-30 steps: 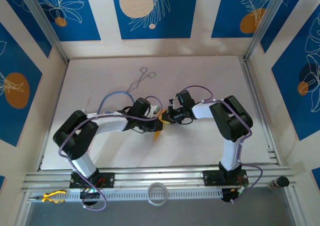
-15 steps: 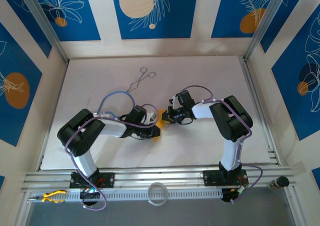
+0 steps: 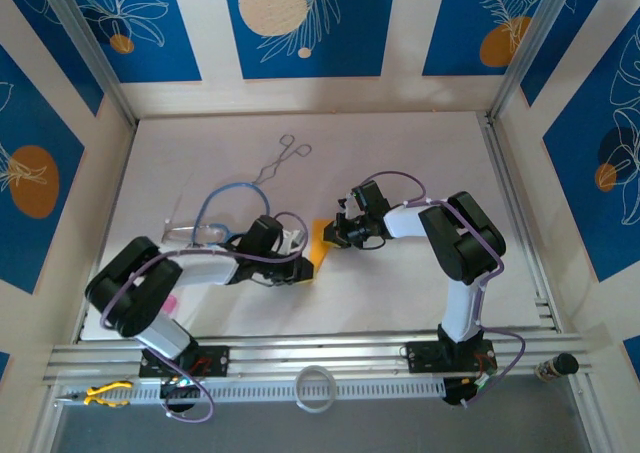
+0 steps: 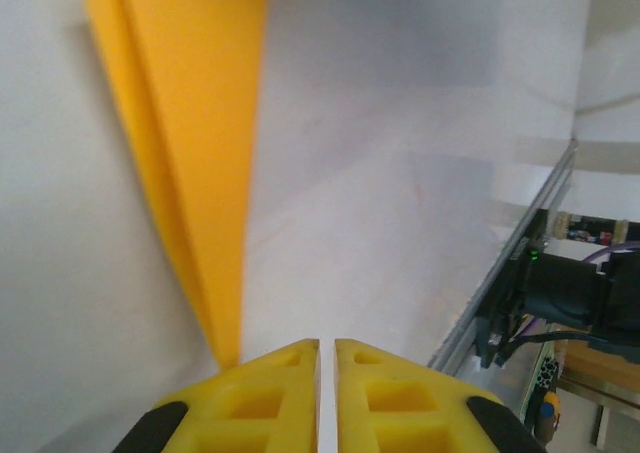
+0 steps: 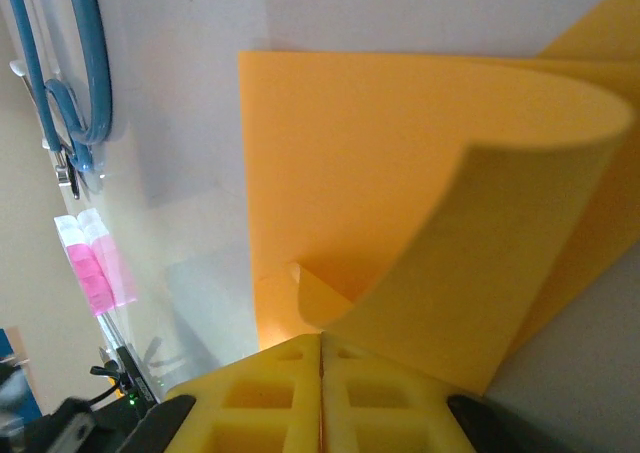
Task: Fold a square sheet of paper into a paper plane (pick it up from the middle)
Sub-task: Fold the wing for the fifth time at the center of the table.
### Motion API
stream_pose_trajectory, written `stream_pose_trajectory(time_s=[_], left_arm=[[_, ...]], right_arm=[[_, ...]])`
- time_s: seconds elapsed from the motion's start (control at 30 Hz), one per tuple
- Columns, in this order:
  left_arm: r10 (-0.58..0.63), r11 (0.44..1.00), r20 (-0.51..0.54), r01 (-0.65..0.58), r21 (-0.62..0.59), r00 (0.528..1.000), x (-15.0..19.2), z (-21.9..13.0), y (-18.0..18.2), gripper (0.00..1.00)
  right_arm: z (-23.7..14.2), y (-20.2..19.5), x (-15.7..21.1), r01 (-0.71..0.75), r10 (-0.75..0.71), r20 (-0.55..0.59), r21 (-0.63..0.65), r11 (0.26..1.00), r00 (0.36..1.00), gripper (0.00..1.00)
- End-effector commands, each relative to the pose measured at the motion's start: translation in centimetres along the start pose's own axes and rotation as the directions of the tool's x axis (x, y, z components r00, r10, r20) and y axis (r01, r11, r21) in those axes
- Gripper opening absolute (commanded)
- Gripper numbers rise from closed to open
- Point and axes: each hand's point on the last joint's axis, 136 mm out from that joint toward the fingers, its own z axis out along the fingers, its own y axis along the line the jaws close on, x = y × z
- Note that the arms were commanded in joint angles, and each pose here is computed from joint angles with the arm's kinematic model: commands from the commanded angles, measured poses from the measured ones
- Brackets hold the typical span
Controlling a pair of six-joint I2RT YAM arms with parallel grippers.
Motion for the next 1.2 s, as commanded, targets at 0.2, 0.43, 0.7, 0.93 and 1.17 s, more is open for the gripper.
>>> stream_pose_trajectory(time_s=[0.2, 0.43, 0.7, 0.93, 1.17], left_arm=[[-0.011, 1.000, 0.082, 0.013, -0.026, 0.997, -4.0, 0.0, 0.3, 0.15], [-0.072, 0.997, 0.047, 0.071, 0.015, 0.996, -3.5, 1.5, 1.1, 0.14], [-0.113, 0.994, -0.023, 0.113, 0.004, 0.993, -1.1, 2.0, 2.6, 0.12], [-0.121, 0.993, -0.076, 0.121, -0.007, 0.990, 0.6, 2.2, 2.9, 0.11], [-0.116, 0.992, -0.150, 0.106, -0.074, 0.982, 2.8, 2.1, 3.9, 0.09]], right_arm=[[0.7, -4.1, 1.6, -0.066, 0.071, -0.026, 0.152, 0.986, 0.997, 0.08], [0.7, -4.1, 1.6, -0.067, 0.072, -0.027, 0.154, 0.986, 0.997, 0.08], [0.8, -4.1, 1.6, -0.067, 0.072, -0.030, 0.154, 0.986, 0.997, 0.08], [0.8, -4.2, 1.6, -0.067, 0.073, -0.031, 0.158, 0.985, 0.997, 0.08], [0.8, -4.3, 1.6, -0.067, 0.073, -0.030, 0.164, 0.984, 0.997, 0.08]])
